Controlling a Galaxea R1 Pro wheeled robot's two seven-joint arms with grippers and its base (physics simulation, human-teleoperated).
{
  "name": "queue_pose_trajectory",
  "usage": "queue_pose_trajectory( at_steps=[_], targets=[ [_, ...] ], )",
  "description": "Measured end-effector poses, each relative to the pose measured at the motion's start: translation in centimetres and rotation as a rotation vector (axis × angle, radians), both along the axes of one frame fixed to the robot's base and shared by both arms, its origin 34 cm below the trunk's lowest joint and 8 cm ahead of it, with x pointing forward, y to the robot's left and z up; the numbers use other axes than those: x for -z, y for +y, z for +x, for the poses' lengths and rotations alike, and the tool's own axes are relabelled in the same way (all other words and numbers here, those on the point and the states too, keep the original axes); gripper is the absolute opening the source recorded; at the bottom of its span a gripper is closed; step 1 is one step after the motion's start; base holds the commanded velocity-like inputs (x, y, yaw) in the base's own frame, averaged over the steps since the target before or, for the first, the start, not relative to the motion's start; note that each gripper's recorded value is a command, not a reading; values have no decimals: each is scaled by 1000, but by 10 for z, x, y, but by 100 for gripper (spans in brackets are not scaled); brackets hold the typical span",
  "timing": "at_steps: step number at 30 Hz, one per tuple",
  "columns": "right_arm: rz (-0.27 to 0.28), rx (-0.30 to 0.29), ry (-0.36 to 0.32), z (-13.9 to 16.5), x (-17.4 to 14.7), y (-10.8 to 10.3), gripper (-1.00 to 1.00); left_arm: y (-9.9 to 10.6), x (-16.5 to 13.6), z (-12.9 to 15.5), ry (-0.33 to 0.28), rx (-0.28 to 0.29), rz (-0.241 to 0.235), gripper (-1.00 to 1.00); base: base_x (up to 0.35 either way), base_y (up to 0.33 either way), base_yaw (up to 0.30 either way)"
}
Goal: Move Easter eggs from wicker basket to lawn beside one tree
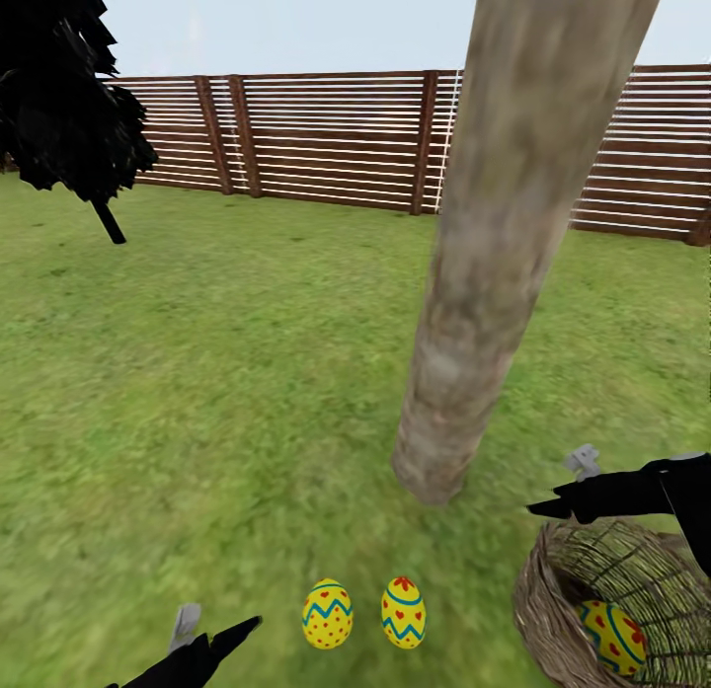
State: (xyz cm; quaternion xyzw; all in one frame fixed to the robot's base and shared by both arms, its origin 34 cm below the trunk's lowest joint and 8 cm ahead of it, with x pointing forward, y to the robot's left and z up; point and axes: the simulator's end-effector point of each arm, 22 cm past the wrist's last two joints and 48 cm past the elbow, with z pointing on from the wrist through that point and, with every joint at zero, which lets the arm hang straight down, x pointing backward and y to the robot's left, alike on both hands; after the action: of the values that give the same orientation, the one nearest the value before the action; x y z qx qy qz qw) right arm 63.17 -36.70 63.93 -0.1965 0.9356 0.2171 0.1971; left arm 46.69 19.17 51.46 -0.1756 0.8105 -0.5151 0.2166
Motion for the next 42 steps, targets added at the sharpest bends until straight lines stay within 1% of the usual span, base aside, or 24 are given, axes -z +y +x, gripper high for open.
queue_pose_trajectory(
  at_steps=[17,26,30,32,35,36,40,42],
  targets=[
    [3,2,16,-3,5,1,100,0,0,0,0,0,0,100,0,-294,0],
    [20,4,58,-16,22,6,100,0,0,0,0,0,0,100,0,-294,0],
    [39,17,104,-26,39,10,100,0,0,0,0,0,0,100,0,-294,0],
    [39,22,128,-31,50,13,100,0,0,0,0,0,0,100,0,-294,0],
    [13,16,154,-39,68,14,100,0,0,0,0,0,0,100,0,-294,0],
    [0,6,163,-43,78,17,100,0,0,0,0,0,0,100,0,-294,0],
    [-23,-25,189,-56,106,29,100,0,0,0,-1,0,0,100,0,-285,0],
    [-41,-29,195,-61,120,33,100,0,0,0,-1,-1,0,100,0,-181,0]
  ],
)
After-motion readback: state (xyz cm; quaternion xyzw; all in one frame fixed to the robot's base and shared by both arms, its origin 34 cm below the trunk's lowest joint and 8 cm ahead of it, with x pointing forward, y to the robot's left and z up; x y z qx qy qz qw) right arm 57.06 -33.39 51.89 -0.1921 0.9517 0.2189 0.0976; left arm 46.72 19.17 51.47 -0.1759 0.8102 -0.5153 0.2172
